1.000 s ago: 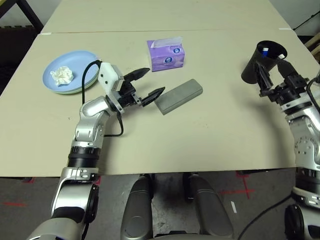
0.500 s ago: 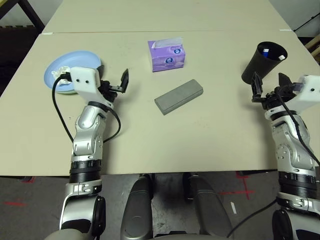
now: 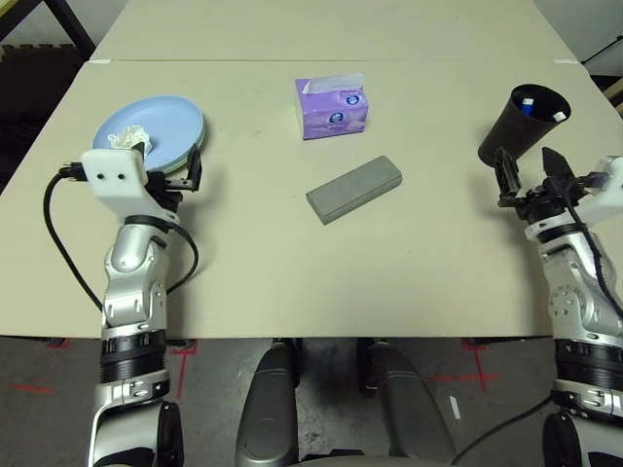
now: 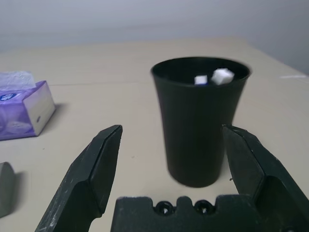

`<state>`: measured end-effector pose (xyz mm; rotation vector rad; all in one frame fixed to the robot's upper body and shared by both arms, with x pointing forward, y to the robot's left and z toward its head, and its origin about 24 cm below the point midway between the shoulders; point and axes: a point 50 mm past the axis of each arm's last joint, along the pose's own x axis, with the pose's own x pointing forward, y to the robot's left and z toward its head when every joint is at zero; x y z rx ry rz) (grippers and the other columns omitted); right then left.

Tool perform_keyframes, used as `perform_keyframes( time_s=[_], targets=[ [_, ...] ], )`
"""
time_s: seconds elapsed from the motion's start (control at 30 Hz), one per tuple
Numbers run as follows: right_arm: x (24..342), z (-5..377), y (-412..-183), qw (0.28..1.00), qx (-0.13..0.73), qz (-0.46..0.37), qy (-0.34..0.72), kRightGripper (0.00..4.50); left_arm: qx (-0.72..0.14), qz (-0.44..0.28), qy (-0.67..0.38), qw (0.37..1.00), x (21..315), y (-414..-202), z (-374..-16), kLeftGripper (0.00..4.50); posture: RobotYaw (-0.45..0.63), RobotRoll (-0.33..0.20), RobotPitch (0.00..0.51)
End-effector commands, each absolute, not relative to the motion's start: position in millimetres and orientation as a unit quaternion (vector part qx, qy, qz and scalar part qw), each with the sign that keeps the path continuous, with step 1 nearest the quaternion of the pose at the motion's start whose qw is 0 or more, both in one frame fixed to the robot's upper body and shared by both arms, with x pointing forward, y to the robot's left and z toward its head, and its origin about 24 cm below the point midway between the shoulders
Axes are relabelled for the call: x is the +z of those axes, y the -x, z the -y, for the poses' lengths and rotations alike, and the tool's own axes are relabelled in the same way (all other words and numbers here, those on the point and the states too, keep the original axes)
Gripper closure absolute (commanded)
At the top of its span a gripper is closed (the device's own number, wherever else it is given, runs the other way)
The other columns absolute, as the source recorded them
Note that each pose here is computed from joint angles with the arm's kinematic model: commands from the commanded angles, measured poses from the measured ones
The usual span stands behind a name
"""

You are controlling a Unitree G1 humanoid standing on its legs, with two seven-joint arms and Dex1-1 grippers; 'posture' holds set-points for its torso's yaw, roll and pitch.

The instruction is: Organize and tidy the items on the table.

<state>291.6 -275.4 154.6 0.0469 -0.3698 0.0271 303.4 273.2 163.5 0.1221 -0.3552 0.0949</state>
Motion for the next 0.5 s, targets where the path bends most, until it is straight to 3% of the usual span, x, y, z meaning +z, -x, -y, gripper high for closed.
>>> perform_keyframes(
  time_s=[0.03, 0.5],
  targets=[
    [149, 289, -282, 0.983, -0.016, 0.181, -0.028, 0.02, 0.058, 0.168, -0.061, 0.982, 156, -300, -282, 0.00, 0.14, 0.000, 0.223],
    [147, 285, -285, 0.980, -0.034, 0.192, -0.041, 0.02, 0.051, 0.179, -0.034, 0.982, 152, -293, -294, 0.00, 0.13, 0.000, 0.211]
  ],
)
